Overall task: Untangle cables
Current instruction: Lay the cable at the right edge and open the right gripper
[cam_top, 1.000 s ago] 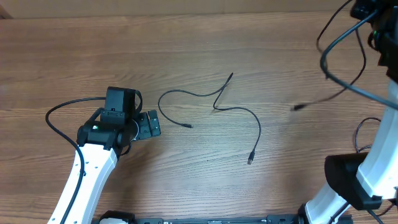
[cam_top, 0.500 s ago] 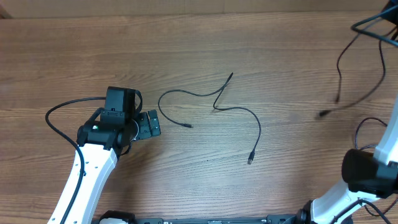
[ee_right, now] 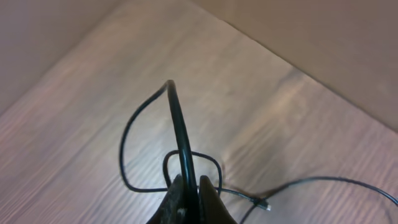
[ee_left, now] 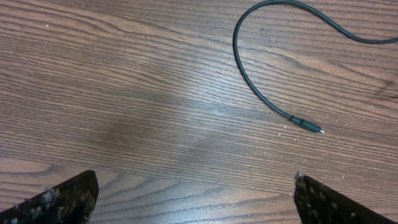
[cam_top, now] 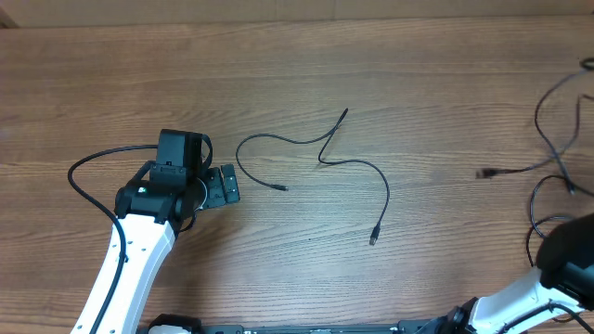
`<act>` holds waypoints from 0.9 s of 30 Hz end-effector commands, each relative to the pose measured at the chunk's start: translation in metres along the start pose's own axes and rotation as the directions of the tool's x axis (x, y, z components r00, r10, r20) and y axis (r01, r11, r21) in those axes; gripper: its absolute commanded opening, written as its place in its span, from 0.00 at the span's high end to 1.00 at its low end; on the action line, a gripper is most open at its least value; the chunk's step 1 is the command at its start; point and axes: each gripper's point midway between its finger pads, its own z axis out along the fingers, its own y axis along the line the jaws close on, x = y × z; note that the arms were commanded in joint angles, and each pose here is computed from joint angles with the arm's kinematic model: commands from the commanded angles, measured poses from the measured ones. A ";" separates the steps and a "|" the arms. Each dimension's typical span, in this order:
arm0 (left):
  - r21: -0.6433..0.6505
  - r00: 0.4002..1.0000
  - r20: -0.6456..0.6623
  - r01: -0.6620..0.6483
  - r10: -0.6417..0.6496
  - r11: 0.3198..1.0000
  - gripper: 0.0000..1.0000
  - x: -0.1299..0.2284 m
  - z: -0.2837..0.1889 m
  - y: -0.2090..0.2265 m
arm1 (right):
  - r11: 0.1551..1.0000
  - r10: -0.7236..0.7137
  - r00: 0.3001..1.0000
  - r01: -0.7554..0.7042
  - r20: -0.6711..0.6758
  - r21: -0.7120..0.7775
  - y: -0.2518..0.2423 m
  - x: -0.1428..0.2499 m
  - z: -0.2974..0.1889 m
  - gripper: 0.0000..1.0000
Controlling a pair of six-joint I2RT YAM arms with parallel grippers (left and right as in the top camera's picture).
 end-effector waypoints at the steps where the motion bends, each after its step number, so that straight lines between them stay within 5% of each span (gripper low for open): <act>1: 0.009 1.000 0.016 -0.022 0.022 1.000 0.00 -0.007 -0.004 -0.002 | 0.993 0.117 0.993 -0.116 -0.009 0.025 -0.031 0.000 0.010 0.96; 14: 0.009 1.000 0.016 -0.022 0.022 1.000 0.00 -0.006 -0.004 -0.002 | 0.965 0.261 0.961 -0.262 -0.093 0.003 -0.081 0.027 0.051 0.91; 16: 0.009 1.000 0.016 -0.022 0.022 1.000 0.00 -0.007 -0.004 -0.002 | 0.965 0.261 0.960 -0.262 -0.104 0.007 -0.081 0.033 0.055 0.68; 19: 0.009 1.000 0.016 -0.022 0.022 1.000 0.00 -0.006 -0.004 -0.002 | 0.965 0.260 0.957 -0.261 -0.127 0.009 -0.081 0.041 0.058 0.00; 27: 0.009 1.000 0.016 -0.022 0.022 1.000 0.00 -0.007 -0.004 -0.002 | 0.946 0.244 0.939 -0.286 -0.242 -0.154 -0.048 0.056 0.052 0.00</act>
